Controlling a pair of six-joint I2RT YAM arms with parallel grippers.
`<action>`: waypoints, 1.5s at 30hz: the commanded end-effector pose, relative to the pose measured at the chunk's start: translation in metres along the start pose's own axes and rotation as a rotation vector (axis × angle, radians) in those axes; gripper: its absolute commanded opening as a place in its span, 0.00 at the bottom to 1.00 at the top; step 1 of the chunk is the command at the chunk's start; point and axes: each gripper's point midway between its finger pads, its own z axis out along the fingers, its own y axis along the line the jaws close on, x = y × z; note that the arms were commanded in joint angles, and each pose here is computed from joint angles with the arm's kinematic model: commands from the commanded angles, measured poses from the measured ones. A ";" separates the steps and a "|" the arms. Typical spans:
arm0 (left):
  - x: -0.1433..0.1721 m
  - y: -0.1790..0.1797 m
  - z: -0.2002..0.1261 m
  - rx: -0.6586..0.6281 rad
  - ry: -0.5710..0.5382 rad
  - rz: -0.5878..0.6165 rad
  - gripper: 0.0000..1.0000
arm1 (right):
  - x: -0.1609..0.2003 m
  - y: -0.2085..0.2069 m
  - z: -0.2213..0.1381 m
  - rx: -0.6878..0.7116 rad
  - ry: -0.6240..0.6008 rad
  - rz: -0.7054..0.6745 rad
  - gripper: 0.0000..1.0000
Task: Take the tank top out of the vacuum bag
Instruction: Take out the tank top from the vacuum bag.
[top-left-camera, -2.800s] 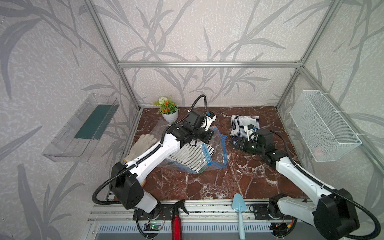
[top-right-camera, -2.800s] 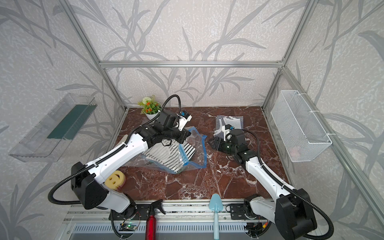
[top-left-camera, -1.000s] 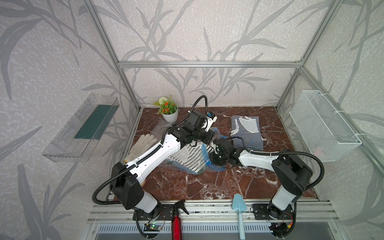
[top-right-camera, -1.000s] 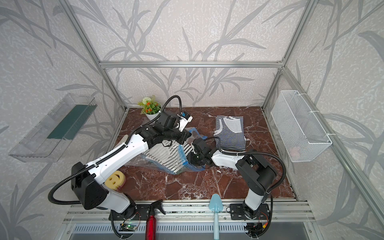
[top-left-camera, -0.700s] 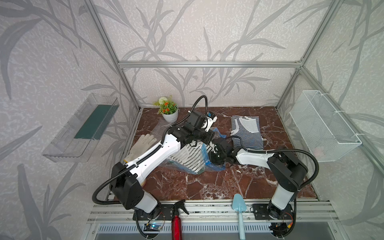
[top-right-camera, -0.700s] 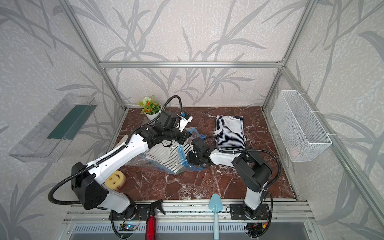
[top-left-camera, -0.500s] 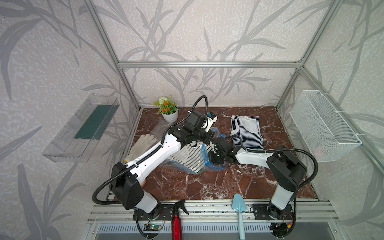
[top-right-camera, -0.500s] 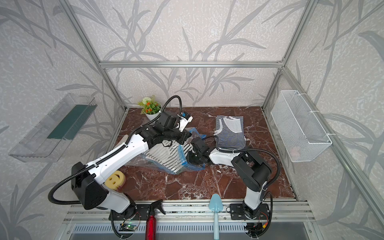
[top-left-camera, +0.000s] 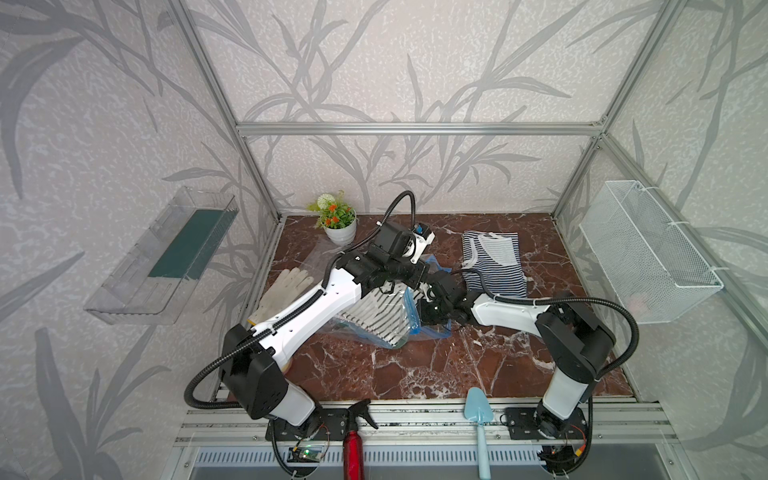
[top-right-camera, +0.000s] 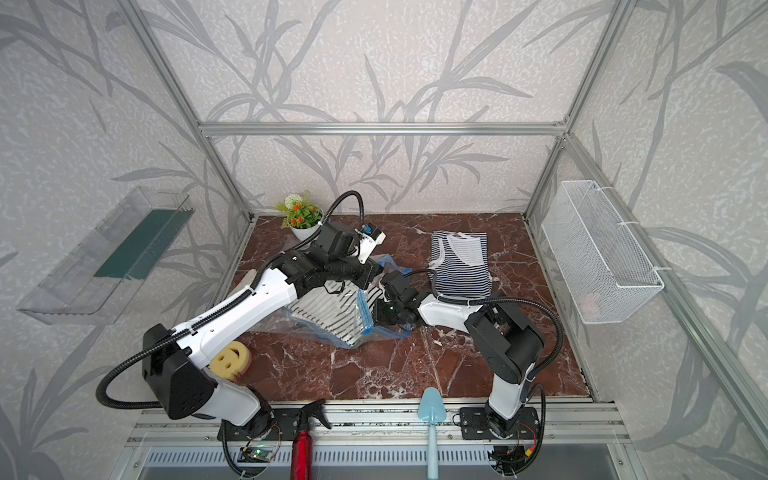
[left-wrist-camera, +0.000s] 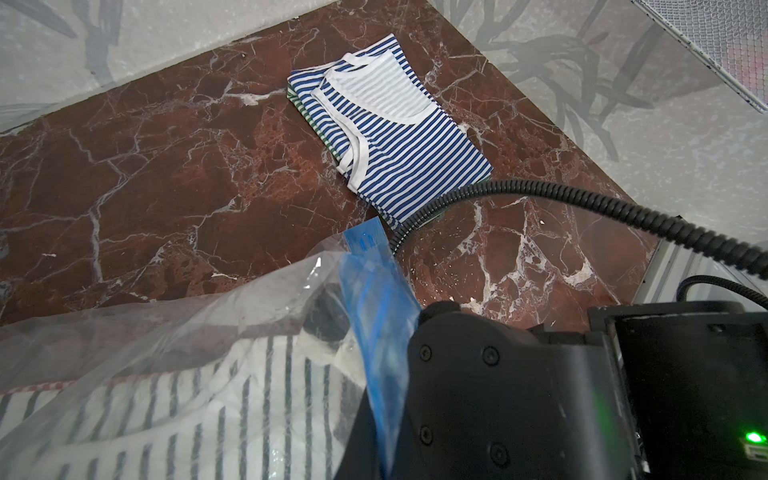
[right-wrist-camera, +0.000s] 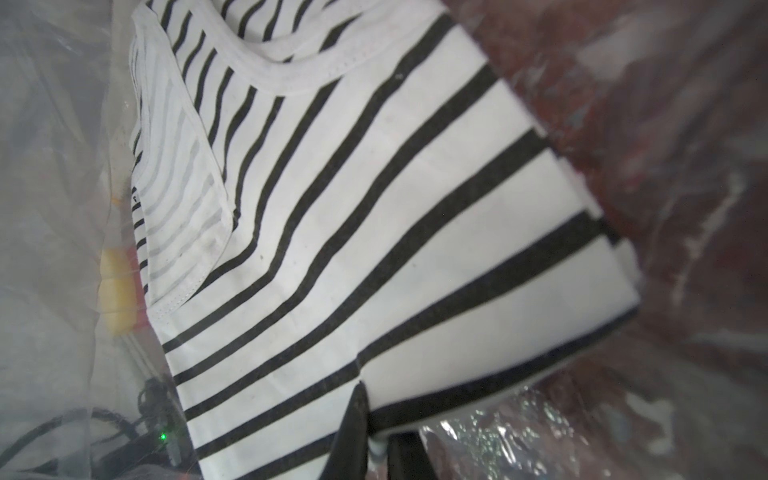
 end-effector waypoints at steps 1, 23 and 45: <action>-0.006 -0.003 -0.005 0.001 -0.025 0.025 0.00 | -0.018 0.022 -0.020 -0.041 -0.052 -0.039 0.06; -0.008 0.019 -0.010 -0.117 -0.034 0.013 0.00 | -0.021 0.037 -0.078 -0.048 -0.152 -0.041 0.00; -0.003 0.015 0.001 -0.084 0.001 0.009 0.00 | 0.002 -0.008 -0.080 -0.047 -0.150 0.097 0.14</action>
